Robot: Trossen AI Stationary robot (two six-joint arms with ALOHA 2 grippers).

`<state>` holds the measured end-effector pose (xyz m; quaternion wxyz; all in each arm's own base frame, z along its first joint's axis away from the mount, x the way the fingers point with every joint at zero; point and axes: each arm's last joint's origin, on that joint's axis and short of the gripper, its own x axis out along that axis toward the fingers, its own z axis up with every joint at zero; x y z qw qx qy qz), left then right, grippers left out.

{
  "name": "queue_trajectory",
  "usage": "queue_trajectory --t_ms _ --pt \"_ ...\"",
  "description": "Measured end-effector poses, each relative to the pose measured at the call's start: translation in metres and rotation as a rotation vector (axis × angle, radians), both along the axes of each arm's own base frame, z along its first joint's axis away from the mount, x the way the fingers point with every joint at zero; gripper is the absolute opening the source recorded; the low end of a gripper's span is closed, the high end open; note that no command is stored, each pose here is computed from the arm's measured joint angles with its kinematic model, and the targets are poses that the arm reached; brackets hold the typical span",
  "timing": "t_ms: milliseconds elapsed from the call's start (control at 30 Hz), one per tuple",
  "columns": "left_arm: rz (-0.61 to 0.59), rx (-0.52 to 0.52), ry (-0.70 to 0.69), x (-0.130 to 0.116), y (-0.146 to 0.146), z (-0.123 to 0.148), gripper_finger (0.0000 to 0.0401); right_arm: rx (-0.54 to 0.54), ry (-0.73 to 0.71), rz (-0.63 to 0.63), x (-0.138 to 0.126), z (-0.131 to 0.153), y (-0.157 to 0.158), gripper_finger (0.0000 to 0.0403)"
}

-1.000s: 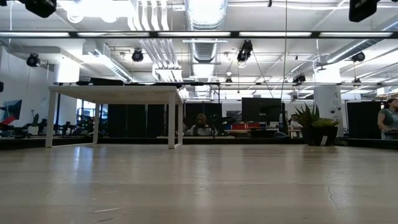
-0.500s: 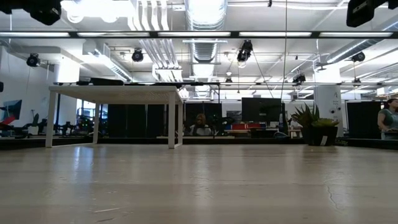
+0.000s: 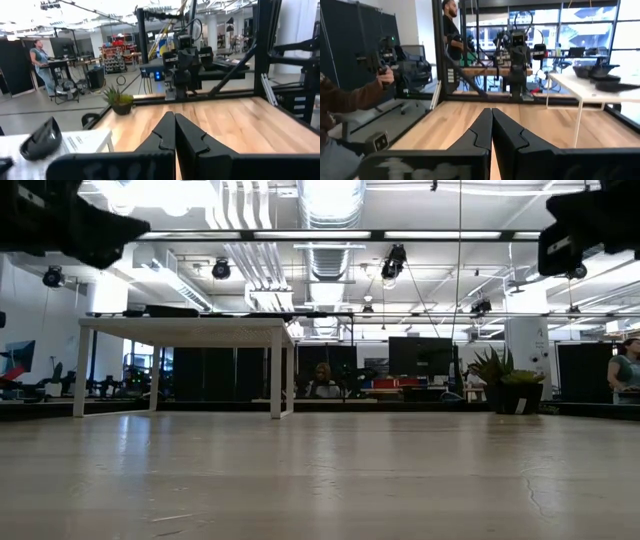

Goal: Pick & Place Mini shaped plates
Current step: Return to Home Position

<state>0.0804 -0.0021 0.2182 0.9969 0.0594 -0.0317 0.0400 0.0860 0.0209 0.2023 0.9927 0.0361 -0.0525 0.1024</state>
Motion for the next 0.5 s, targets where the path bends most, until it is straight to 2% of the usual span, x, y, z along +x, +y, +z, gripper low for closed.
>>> queue_trajectory --t_ms 300,500 --pt "-0.001 -0.009 0.036 0.01 -0.001 -0.027 0.0 -0.012 0.025 -0.001 0.008 -0.029 0.002 0.0008" --pt "-0.004 -0.008 0.049 0.014 -0.001 -0.041 0.0 -0.01 0.013 -0.003 0.008 -0.027 0.002 0.0008"
